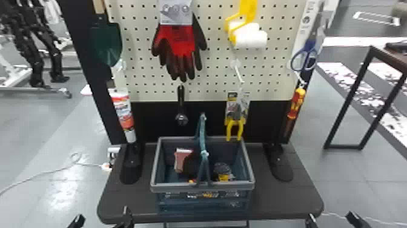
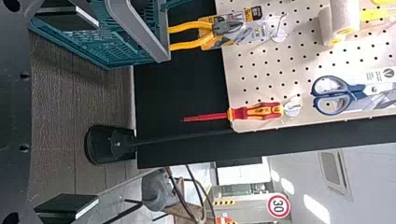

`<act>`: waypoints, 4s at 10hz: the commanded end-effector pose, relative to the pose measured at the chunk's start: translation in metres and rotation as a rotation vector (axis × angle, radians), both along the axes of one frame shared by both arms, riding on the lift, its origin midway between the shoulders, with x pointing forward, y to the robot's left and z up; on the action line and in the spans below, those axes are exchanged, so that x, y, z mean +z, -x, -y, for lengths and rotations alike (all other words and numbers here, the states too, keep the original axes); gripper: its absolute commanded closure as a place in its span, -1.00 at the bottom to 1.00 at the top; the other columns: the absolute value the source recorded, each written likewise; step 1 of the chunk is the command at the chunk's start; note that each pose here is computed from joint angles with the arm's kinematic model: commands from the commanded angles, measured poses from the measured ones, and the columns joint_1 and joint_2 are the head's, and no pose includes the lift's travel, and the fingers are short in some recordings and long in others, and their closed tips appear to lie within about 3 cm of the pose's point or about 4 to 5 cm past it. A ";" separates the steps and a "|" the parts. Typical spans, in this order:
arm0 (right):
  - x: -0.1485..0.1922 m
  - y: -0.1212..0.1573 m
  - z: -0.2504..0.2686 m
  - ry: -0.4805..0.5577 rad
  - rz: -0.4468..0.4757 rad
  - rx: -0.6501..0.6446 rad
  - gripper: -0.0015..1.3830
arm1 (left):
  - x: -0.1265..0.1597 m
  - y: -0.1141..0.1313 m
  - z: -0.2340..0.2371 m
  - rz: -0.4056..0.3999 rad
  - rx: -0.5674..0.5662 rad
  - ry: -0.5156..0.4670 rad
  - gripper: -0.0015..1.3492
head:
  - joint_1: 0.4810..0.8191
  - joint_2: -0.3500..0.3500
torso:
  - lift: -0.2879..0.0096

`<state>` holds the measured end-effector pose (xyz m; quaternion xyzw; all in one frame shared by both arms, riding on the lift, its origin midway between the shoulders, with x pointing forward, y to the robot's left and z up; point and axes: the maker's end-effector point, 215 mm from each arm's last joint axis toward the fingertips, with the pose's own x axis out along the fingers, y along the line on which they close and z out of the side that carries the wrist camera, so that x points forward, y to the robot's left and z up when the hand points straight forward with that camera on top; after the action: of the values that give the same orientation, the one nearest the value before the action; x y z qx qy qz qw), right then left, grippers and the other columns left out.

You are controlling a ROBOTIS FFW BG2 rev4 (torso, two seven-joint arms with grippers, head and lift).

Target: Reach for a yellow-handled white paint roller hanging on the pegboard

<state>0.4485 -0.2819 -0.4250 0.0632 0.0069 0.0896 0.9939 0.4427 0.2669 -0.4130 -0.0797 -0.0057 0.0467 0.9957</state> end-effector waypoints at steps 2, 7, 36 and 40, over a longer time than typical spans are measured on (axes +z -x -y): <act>0.000 0.000 -0.001 -0.005 0.000 -0.002 -1.00 | 0.000 0.000 0.000 0.000 0.000 0.000 -1.00 | -0.60 0.00 | 0.26; 0.000 0.000 -0.001 -0.005 0.000 -0.002 -1.00 | 0.000 0.000 0.000 0.000 0.000 0.000 -1.00 | -0.60 0.00 | 0.26; 0.000 0.000 -0.001 -0.005 0.000 -0.002 -1.00 | 0.000 0.000 0.000 0.000 0.000 0.000 -1.00 | -0.60 0.00 | 0.26; 0.000 0.000 -0.001 -0.005 0.000 -0.002 -1.00 | 0.000 0.000 0.000 0.000 0.000 0.000 -1.00 | -0.60 0.00 | 0.26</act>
<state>0.4485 -0.2819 -0.4250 0.0632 0.0069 0.0896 0.9939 0.4427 0.2669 -0.4130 -0.0797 -0.0057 0.0467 0.9957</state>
